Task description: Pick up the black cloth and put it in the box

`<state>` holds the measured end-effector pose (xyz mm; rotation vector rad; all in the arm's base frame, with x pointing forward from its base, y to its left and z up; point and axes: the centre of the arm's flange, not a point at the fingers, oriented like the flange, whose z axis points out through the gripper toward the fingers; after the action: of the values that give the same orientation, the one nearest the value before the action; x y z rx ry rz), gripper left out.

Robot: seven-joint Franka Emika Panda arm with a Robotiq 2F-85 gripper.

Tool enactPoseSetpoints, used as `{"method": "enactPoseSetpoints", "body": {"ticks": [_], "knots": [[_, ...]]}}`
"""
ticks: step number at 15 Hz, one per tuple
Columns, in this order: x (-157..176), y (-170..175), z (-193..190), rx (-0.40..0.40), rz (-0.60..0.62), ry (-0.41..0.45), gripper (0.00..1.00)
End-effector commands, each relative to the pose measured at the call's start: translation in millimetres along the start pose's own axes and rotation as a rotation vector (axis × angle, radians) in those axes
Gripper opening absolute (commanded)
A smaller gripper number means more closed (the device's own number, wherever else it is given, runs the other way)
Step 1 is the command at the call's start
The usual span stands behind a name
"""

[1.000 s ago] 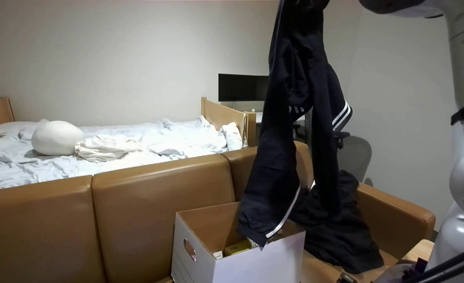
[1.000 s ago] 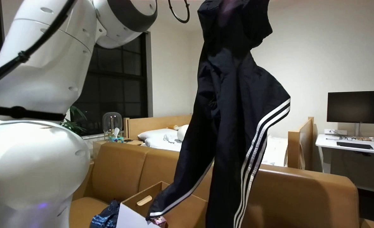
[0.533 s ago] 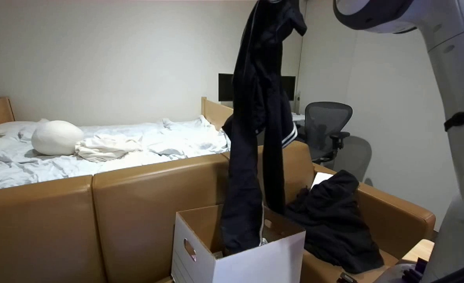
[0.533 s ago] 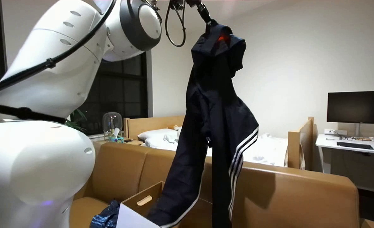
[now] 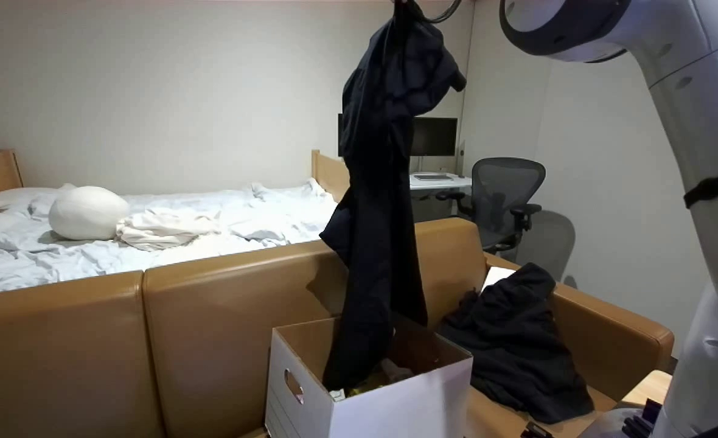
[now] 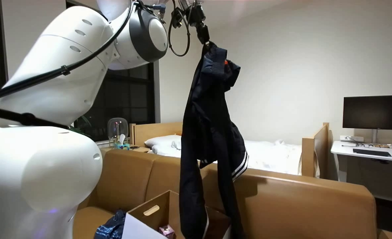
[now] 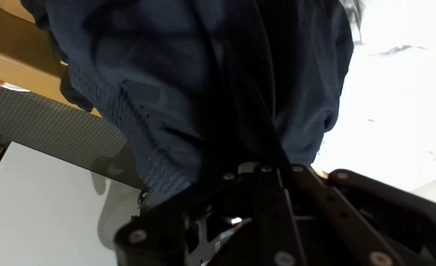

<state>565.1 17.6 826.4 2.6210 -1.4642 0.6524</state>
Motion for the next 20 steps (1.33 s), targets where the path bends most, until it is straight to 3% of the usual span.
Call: {"method": "enactPoseSetpoints", "body": {"ticks": [1,6,7,10,14,17,20], "knots": [[-30.5,14.9,26.4,-0.072,-0.179,-0.063,0.0],[-50.8,5.7,66.3,-0.168,-0.414,-0.165,0.0],[-47.3,0.4,83.6,-0.161,-0.432,-0.141,0.0],[-47.0,-20.1,134.2,-0.175,-0.492,-0.181,0.0],[-61.2,-30.5,223.3,-0.225,-0.612,-0.391,0.0],[-78.4,-35.6,295.1,-0.337,-0.659,-0.529,0.0],[-97.6,-18.1,360.2,-0.454,-0.716,-0.653,0.0]]}}
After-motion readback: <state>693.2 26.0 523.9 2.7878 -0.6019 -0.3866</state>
